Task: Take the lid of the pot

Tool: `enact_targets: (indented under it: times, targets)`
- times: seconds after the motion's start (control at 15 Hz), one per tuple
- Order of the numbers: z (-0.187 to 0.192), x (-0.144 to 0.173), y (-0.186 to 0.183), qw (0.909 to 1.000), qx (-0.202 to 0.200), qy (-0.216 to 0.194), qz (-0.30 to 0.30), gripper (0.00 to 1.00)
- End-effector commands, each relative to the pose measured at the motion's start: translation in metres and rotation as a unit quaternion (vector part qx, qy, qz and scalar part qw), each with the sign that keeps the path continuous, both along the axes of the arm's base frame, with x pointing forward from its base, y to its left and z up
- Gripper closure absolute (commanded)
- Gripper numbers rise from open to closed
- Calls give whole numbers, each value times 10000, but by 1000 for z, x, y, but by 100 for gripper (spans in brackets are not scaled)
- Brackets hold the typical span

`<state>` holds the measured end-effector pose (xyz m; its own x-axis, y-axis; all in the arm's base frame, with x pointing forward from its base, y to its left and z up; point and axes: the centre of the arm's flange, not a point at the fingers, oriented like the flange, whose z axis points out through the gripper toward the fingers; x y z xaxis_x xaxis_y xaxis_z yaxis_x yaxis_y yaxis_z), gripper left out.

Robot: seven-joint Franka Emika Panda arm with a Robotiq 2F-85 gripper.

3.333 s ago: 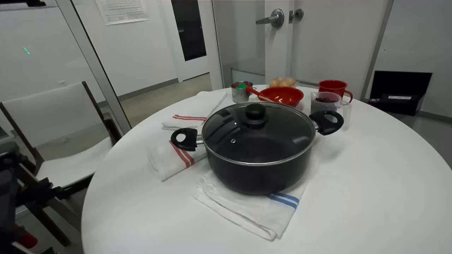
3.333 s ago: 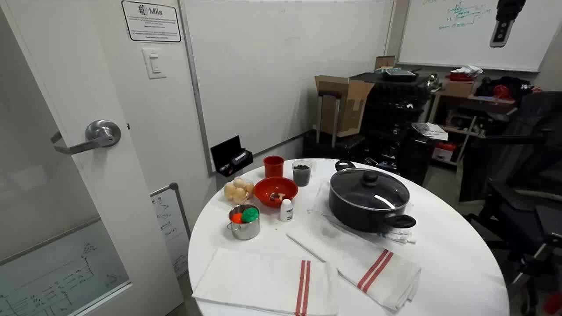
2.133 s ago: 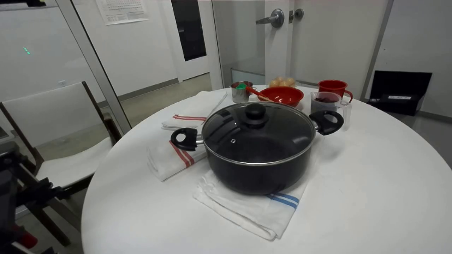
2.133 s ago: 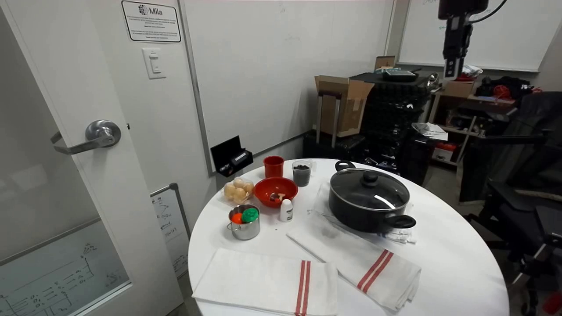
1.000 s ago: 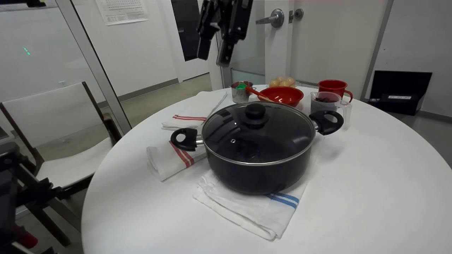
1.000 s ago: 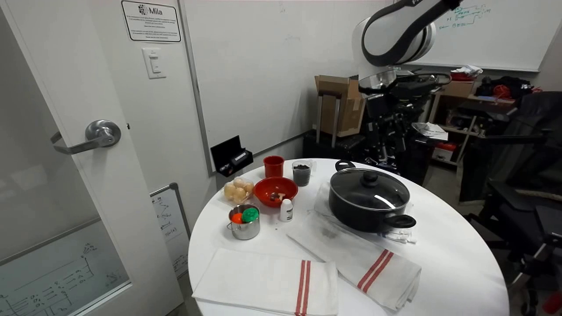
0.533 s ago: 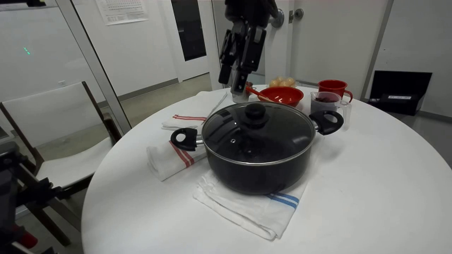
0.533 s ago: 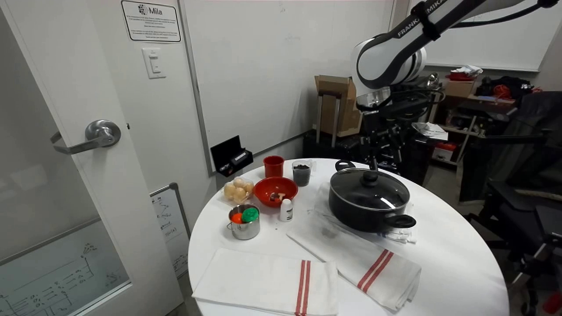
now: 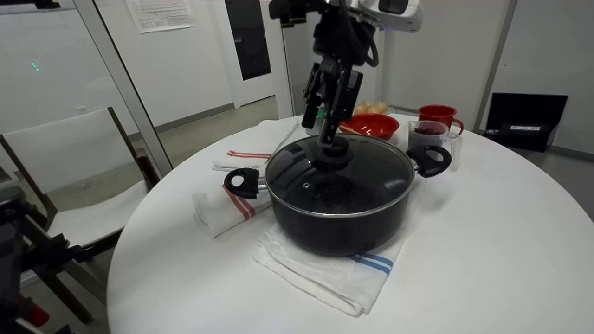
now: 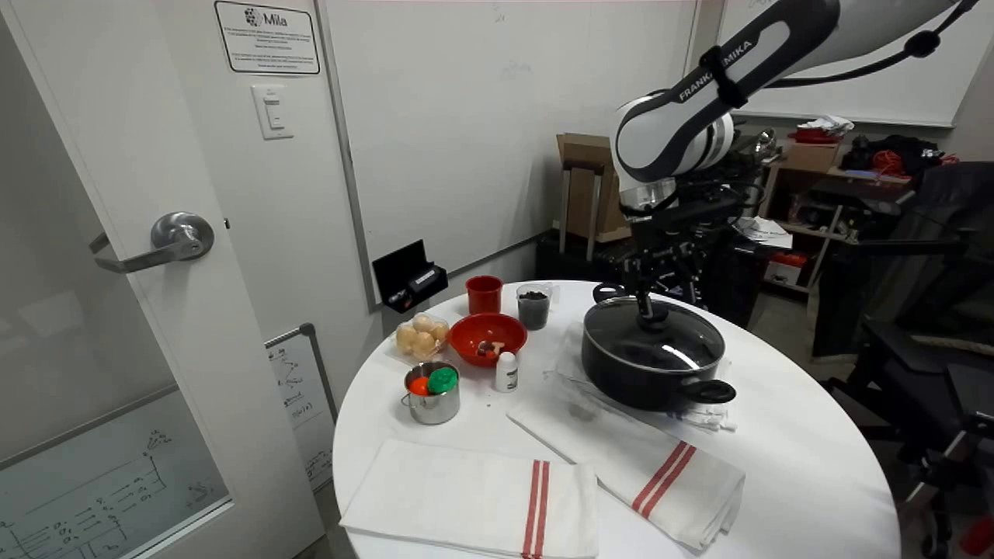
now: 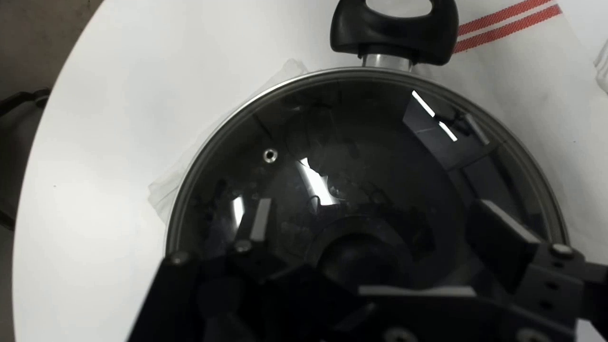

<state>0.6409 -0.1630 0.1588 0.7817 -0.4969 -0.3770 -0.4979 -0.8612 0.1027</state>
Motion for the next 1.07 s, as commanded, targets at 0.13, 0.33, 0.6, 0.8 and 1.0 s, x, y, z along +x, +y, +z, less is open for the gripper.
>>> enact_targets:
  times: [0.13,0.33,0.6,0.8,1.0]
  targets:
    - [-16,21,-11,9998,104,-37,-190,0]
    - [-18,22,-17,9996,103,-65,-235,26]
    - [-16,25,-21,9995,93,-122,-259,55]
    - [-13,27,-20,9995,95,-172,-252,76]
    - [-6,25,-17,9995,75,-228,-202,76]
